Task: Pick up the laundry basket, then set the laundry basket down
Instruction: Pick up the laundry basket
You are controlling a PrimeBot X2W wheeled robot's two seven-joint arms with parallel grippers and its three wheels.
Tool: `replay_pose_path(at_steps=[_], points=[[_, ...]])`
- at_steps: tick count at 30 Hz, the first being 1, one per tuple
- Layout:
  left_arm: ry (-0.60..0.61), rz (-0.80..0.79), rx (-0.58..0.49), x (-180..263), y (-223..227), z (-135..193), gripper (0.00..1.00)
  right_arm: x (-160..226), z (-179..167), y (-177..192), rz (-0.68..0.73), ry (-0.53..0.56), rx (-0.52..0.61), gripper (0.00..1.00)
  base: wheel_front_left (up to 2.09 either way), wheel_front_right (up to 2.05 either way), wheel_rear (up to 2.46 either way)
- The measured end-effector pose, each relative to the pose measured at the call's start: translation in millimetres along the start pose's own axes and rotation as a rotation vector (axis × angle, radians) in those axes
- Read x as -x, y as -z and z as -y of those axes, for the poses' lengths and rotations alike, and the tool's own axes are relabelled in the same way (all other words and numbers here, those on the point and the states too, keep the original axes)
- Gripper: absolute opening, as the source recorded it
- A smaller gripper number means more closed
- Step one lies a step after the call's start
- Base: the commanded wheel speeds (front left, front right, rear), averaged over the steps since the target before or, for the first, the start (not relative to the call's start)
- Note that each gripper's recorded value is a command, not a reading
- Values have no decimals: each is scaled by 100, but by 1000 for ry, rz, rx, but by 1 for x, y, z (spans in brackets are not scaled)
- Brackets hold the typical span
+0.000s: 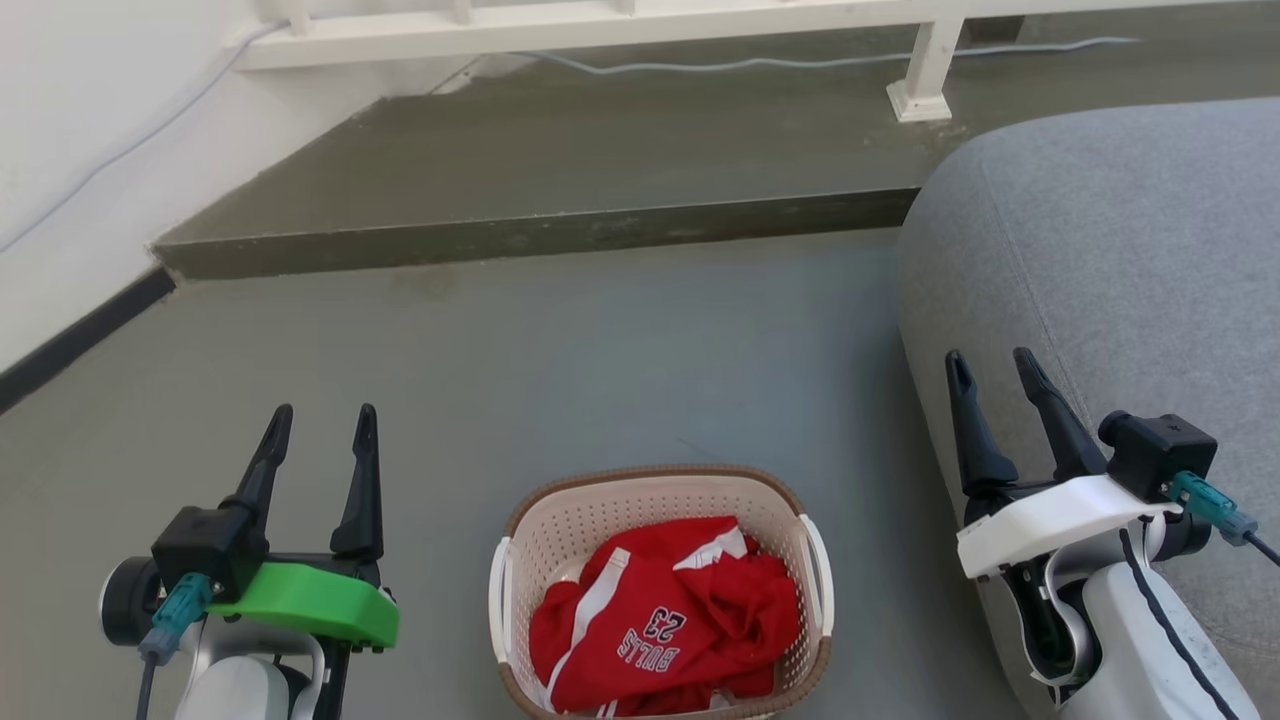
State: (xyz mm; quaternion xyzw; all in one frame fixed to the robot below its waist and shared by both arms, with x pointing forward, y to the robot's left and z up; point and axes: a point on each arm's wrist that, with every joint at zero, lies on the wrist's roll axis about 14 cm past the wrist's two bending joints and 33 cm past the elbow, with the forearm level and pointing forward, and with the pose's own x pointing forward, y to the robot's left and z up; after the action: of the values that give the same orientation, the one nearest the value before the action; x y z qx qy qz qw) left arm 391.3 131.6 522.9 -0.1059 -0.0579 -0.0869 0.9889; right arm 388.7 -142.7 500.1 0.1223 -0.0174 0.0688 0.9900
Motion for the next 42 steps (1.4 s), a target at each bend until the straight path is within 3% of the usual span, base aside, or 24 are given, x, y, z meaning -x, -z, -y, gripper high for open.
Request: replay_pose_path(at_steps=[20,42], points=[[-19,-75,74,-30,36,-10,100,-12,20,45,-122,54,1,100,0,0,0],[16,-360,154,-51,152,-1,100,-34,42,132,-349,103,-23,100,0,0,0]])
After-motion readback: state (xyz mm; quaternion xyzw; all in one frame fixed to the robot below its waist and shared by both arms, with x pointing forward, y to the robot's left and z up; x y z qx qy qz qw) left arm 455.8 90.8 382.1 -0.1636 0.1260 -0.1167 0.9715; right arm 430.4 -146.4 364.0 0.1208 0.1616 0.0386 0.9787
